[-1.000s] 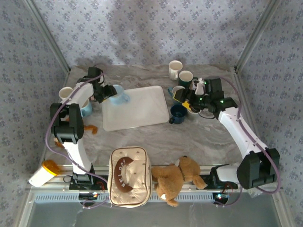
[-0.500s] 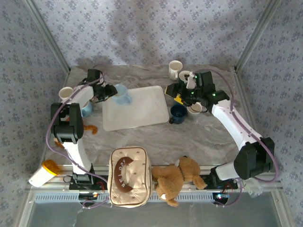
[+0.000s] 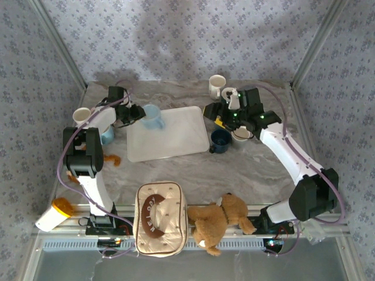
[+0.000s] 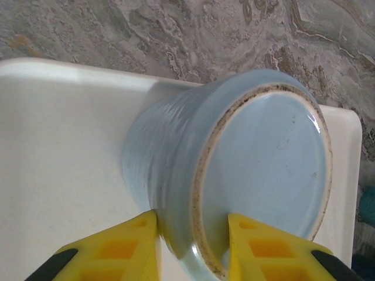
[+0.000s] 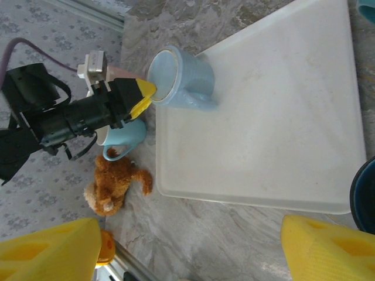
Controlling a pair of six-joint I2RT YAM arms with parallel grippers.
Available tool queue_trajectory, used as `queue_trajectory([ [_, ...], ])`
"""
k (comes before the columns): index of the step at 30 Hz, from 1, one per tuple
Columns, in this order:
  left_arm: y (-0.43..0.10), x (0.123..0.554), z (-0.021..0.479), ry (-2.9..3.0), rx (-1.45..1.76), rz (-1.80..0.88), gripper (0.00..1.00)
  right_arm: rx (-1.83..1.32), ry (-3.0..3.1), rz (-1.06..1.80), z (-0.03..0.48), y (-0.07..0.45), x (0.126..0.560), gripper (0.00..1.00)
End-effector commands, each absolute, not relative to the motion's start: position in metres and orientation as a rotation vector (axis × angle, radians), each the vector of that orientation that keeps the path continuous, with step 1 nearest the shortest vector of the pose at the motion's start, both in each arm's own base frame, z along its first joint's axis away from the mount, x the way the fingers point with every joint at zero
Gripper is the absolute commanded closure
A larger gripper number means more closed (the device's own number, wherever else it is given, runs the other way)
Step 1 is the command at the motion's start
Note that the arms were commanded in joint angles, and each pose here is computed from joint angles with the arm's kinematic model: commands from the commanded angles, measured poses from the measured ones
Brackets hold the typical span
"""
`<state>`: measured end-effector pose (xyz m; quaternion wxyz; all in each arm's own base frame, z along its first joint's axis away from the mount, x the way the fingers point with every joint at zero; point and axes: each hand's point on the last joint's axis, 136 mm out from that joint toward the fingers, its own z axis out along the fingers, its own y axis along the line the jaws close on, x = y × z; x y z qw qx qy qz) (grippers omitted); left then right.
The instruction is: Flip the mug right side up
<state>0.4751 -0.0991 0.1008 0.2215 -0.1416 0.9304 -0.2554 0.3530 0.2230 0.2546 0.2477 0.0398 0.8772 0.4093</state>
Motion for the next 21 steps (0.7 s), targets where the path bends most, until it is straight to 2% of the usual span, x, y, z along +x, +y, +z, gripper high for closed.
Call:
queue_trajectory([
  [1, -0.108, 0.461, 0.085, 2.648, -0.404, -0.753, 0.73, 0.130, 2.395, 1.014, 0.249, 0.218, 0.362, 0.18],
  [10, -0.147, 0.447, 0.094, 2.718, -0.312, -0.822, 0.74, 0.052, 2.406, 0.898, 0.239, 0.243, 0.382, 0.18],
  [21, -0.161, 0.427, 0.123, 2.703, -0.316, -0.802, 0.76, -0.069, 2.379, 1.013, 0.244, 0.287, 0.385, 0.17],
])
